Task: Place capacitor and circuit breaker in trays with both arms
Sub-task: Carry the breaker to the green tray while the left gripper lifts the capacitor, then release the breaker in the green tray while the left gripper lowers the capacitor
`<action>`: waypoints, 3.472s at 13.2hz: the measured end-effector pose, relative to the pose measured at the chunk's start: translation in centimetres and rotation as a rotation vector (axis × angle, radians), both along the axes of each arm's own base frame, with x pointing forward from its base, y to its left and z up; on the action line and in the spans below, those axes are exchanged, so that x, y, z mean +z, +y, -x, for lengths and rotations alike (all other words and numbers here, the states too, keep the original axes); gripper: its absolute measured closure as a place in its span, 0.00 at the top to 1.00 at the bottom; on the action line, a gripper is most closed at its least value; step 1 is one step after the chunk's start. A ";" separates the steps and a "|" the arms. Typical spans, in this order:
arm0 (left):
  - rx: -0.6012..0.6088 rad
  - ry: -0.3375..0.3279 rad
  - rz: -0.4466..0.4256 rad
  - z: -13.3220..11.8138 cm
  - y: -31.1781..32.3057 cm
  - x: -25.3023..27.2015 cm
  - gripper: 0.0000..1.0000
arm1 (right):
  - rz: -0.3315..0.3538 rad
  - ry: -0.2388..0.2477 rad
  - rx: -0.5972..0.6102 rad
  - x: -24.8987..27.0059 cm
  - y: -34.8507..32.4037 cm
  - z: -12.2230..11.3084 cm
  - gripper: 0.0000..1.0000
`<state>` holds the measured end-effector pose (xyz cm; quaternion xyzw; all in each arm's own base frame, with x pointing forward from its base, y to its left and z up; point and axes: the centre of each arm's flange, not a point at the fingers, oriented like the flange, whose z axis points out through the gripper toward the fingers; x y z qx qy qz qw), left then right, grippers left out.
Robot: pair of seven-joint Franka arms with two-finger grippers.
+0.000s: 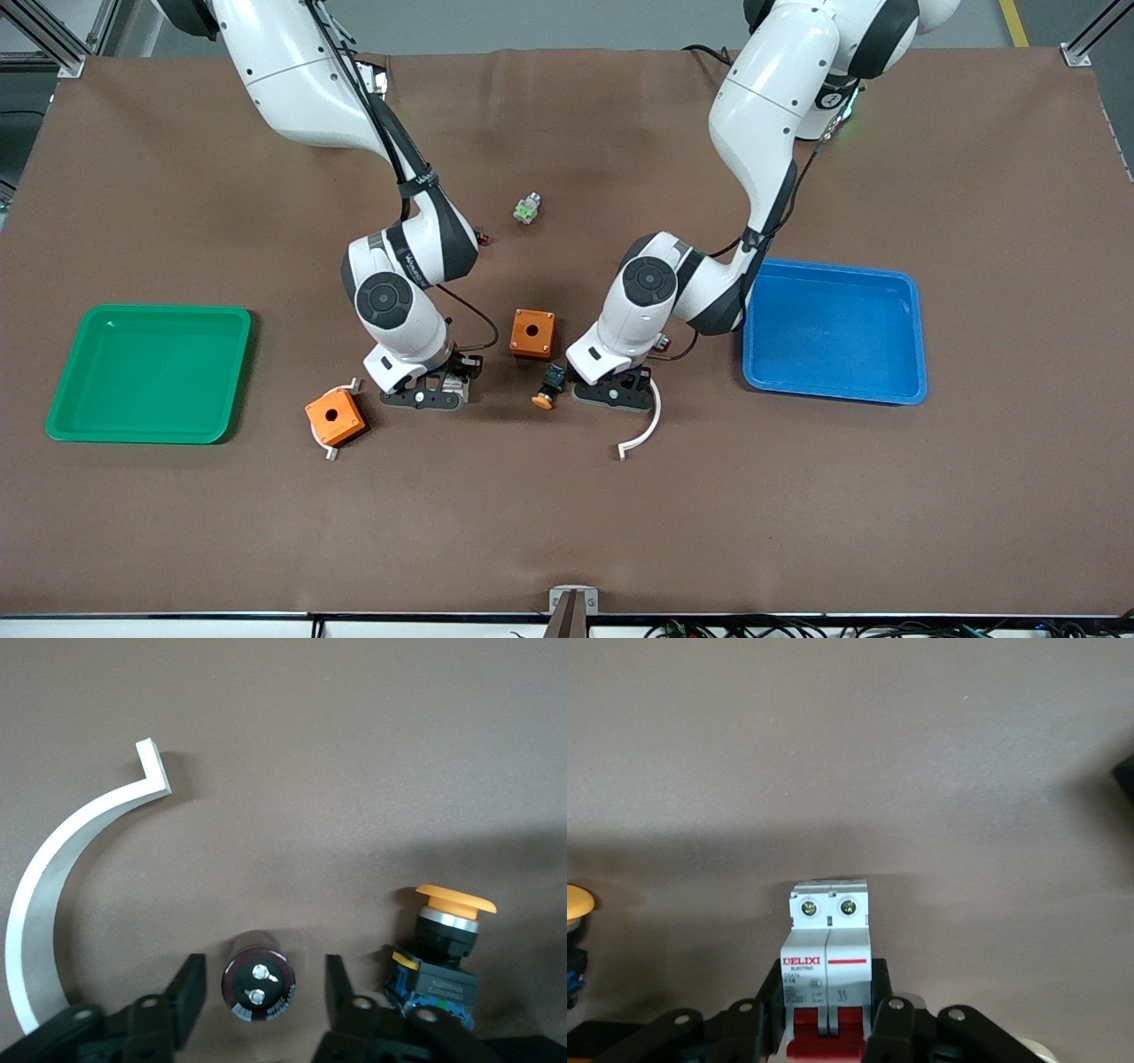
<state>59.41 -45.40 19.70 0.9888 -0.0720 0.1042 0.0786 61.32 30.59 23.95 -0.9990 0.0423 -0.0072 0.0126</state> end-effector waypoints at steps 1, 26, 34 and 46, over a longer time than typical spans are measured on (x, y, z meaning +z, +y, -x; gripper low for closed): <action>0.001 -0.001 -0.001 -0.1 0.1 0.0 0.59 | 0.005 0.018 0.008 2.0 -0.7 -0.6 0.40; 0.163 0.316 -0.136 -3.5 35.9 12.4 0.35 | -0.038 0.195 0.636 -1.4 -52.1 -0.4 0.40; 0.137 0.200 -0.134 2.4 43.5 3.9 0.35 | -0.082 0.188 0.644 1.4 -50.7 -2.1 0.99; 0.099 0.101 -0.117 0.7 41.6 7.0 0.97 | -0.082 0.162 0.184 26.3 -32.8 -1.7 1.00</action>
